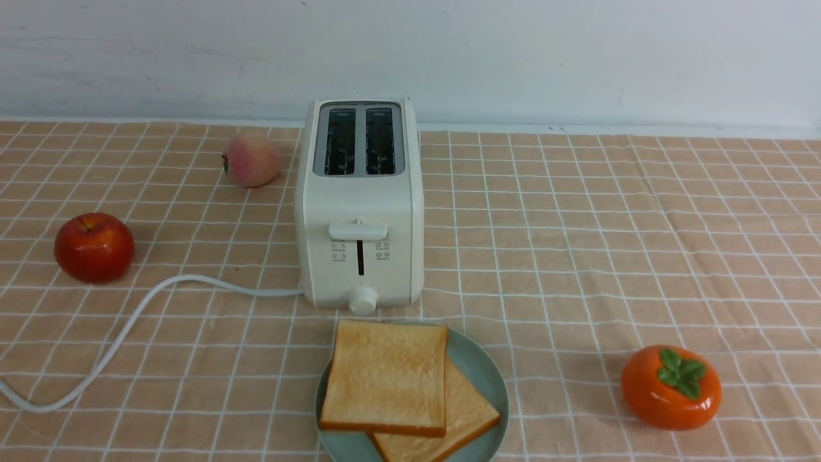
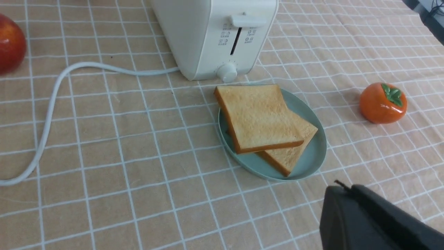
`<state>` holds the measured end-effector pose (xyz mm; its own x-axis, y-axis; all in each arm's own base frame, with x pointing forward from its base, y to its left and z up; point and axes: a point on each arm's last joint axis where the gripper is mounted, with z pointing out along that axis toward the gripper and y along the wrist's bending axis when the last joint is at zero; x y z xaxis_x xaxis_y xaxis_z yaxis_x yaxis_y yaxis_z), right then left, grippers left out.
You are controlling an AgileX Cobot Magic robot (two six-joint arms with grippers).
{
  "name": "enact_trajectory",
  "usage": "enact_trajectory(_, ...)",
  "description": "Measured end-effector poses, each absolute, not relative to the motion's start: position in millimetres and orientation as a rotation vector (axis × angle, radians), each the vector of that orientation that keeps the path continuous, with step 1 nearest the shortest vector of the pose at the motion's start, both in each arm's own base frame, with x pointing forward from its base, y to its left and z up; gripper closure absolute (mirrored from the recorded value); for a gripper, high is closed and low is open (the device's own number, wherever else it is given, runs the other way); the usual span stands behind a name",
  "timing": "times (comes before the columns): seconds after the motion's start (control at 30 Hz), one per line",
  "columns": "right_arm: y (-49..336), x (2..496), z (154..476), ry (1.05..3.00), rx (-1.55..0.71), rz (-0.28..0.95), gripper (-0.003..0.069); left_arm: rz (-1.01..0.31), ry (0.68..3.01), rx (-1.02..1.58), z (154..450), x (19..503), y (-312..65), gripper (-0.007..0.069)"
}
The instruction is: Take toasted bread from bread machine on light coffee tablecloth place on plate.
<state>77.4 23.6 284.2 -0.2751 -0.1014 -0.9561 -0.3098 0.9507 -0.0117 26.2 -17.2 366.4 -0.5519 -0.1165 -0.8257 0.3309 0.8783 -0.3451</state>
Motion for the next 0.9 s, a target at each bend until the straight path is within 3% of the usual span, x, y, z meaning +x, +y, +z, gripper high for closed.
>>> enact_trajectory(0.2, 23.6, 77.4, 284.2, 1.849, -0.302, 0.207, 0.0642, -0.579, 2.021, 0.148, 370.9, 28.7, -16.5, 0.0639)
enact_trajectory(0.47, 23.6, 77.4, 284.2, 1.849, -0.302, 0.207, 0.0633, -0.489, 1.813, 0.148, 378.9, 42.1, -14.6, 0.0639)
enact_trajectory(0.6, 23.6, 77.4, 284.2, 1.850, -0.302, 0.206, 0.0625, -0.406, 1.669, 0.025, 371.1, 50.1, -11.8, 0.0639)
enact_trajectory(0.7, 23.6, 77.4, 284.2, 1.850, -0.302, 0.206, 0.0622, -0.325, 1.605, -0.031, 356.0, 53.9, -8.6, 0.0639)
enact_trajectory(0.83, 23.6, 77.5, 283.9, 1.850, -0.302, 0.205, 0.0616, -0.109, 1.488, -0.125, 295.4, 54.4, 1.6, 0.0639)
enact_trajectory(0.9, 23.6, 77.5, 283.9, 1.850, -0.303, 0.205, 0.0615, -0.080, 1.475, -0.137, 269.9, 52.0, 2.8, 0.0639)
